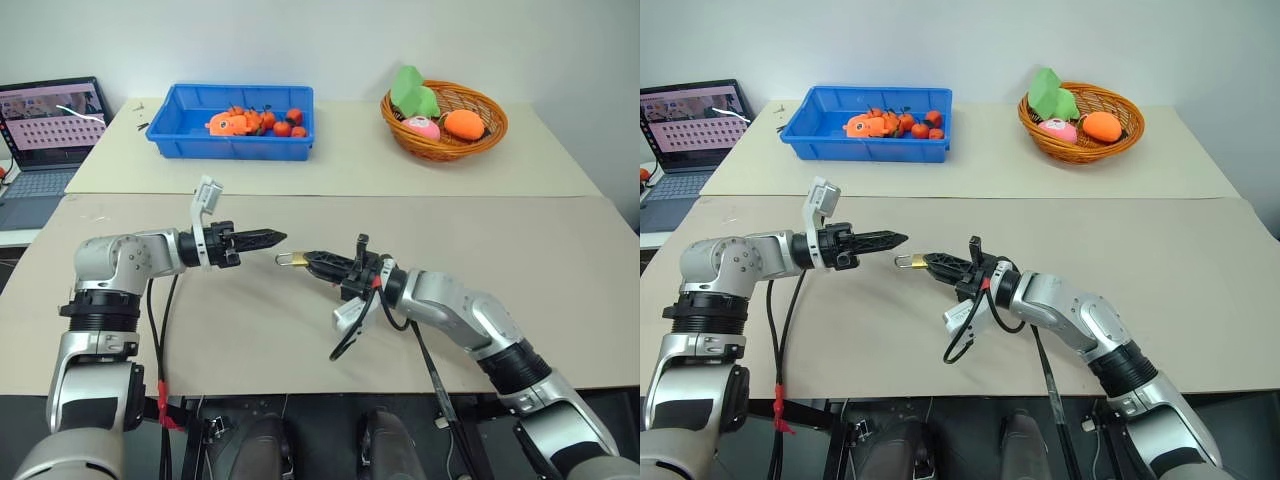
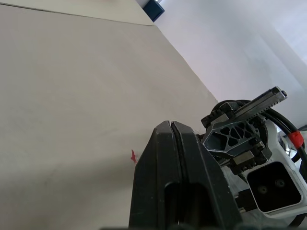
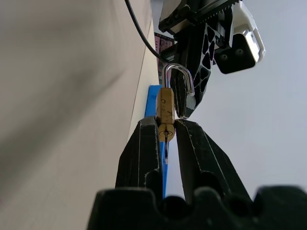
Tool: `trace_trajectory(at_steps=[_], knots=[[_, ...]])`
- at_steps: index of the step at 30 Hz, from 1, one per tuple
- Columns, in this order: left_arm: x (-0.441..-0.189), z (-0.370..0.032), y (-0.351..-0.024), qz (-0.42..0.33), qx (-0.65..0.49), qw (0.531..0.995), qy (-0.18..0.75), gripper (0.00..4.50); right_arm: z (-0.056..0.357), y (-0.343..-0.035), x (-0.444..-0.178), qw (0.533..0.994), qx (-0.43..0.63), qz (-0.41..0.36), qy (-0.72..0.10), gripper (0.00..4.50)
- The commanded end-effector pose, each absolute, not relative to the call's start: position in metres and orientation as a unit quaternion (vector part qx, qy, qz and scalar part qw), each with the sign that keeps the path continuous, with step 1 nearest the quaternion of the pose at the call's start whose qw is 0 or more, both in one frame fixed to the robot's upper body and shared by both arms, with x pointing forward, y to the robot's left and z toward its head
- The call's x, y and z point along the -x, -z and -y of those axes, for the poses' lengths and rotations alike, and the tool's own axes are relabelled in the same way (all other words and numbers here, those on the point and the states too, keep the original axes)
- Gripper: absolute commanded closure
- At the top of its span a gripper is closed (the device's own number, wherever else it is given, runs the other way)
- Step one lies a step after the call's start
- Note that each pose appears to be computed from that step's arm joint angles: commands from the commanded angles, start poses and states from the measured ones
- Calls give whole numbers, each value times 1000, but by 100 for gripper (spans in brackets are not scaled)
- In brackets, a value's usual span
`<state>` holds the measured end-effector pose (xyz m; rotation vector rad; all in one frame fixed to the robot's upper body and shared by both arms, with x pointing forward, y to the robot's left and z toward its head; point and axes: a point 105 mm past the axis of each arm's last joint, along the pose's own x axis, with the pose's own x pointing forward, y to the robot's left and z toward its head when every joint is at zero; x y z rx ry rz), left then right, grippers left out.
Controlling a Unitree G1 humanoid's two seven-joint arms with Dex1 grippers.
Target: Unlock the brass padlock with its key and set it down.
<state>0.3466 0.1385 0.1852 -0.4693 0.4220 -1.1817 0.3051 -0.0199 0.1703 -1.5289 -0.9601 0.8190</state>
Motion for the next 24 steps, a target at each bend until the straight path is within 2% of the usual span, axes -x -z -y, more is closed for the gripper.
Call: trace_trajectory(at_steps=[1,9,24], knots=[[-340,-132,-200,-175,195,774,576,446,20,-194,-304,554,637,431,-318,440],[-332,-130,-202,-181,183,766,589,446,21,-197,-308,558,639,428,-312,440],[-334,-134,-201,-181,182,771,583,446,24,-209,-318,572,637,427,-291,440]])
